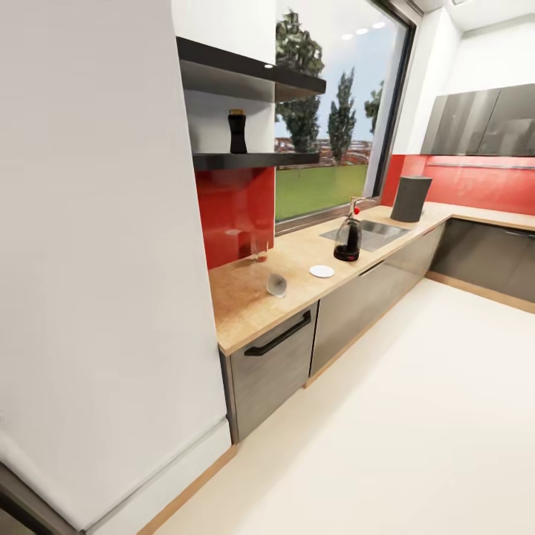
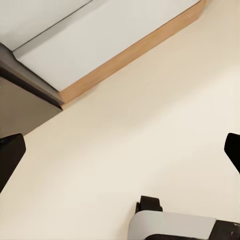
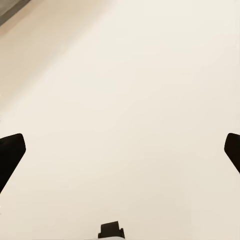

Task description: Set up a coffee station on the kitchen countertop: keep the coffee maker on the countertop, move the bottle of coffee from the kitchen shelf to the counter next to the coffee maker, place a paper coffee filter on top of the coffee maker, put the saucer next to the coffee maker with the coffee cup on the saucer, and place the electric kettle next to the coffee maker.

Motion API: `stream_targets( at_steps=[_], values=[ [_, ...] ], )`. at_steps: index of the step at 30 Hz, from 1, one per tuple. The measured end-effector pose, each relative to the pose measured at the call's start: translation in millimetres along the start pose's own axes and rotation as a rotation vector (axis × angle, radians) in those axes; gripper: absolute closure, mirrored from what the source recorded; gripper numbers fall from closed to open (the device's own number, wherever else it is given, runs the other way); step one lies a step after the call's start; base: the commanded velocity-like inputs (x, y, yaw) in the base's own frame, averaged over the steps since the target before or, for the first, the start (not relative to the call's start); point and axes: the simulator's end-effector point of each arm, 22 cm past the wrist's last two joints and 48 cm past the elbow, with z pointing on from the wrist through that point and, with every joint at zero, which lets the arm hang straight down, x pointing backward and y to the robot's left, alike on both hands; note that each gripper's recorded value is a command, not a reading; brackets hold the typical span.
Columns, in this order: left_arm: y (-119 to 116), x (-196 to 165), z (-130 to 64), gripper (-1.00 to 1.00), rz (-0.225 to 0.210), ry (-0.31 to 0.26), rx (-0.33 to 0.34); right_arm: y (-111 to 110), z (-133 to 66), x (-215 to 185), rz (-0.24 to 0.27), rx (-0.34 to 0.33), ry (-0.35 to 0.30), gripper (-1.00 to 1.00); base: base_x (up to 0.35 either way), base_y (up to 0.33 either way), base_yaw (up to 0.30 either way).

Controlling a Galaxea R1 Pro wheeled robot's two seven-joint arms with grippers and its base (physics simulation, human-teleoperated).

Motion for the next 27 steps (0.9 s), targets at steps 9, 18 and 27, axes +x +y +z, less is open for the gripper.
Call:
stream_targets(
  at_steps=[9, 18, 27],
  values=[
    [1, -1, -7.6, -1.0, 0.001, 0.0, 0.0, -1, -7.4, -2, 0.0, 0.001, 0.0, -1.0, 0.0, 0.0, 0.005],
    [3, 1, -14.6, -1.0, 0.002, 0.005, -0.001, -3, -14.5, -1, -0.001, 0.004, 0.006, -1.0, 0.0, 0.0, 0.168],
    [3, 1, -19.2, -1.0, 0.002, 0.008, 0.0, -3, -19.3, 0, -0.002, 0.004, 0.01, -1.0, 0.0, 0.0, 0.028]
  ],
)
